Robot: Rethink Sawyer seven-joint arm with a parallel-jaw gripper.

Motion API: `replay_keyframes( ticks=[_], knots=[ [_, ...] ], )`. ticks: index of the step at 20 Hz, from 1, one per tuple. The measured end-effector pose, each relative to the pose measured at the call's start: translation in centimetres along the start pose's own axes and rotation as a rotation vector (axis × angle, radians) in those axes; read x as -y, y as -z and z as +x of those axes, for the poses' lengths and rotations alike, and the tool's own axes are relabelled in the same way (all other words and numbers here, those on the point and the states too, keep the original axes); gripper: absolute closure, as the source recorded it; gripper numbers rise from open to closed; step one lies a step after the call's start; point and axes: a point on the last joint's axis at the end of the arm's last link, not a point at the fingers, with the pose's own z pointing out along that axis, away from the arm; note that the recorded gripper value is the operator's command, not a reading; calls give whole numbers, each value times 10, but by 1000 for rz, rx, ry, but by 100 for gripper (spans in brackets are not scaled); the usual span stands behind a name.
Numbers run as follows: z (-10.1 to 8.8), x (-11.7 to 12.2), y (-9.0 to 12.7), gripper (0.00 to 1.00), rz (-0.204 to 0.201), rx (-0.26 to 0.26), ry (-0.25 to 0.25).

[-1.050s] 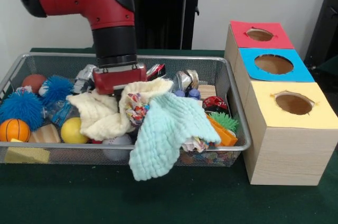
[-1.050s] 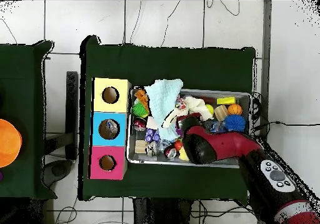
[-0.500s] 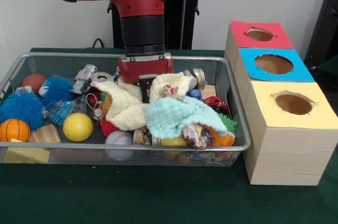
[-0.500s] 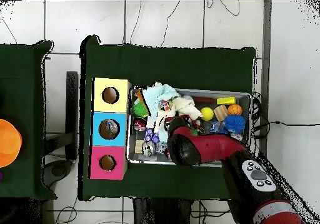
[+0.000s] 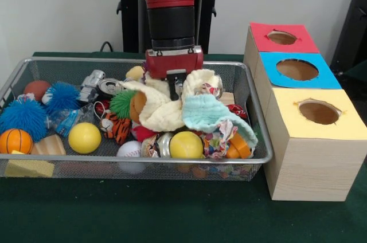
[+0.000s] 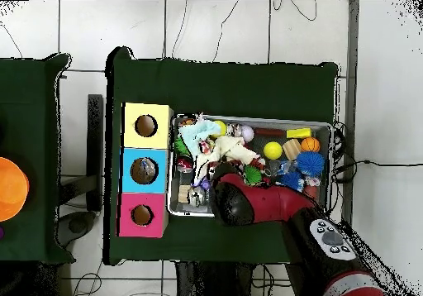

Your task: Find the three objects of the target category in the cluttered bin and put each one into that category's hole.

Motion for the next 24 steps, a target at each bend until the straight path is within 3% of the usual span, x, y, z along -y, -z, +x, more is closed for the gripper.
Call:
replay_keyframes(
  ticks=[15, 24],
  knots=[
    [17, -12, 5, 100, -9, 39, -33],
    [20, -24, 6, 100, -8, 11, -109]
  ],
)
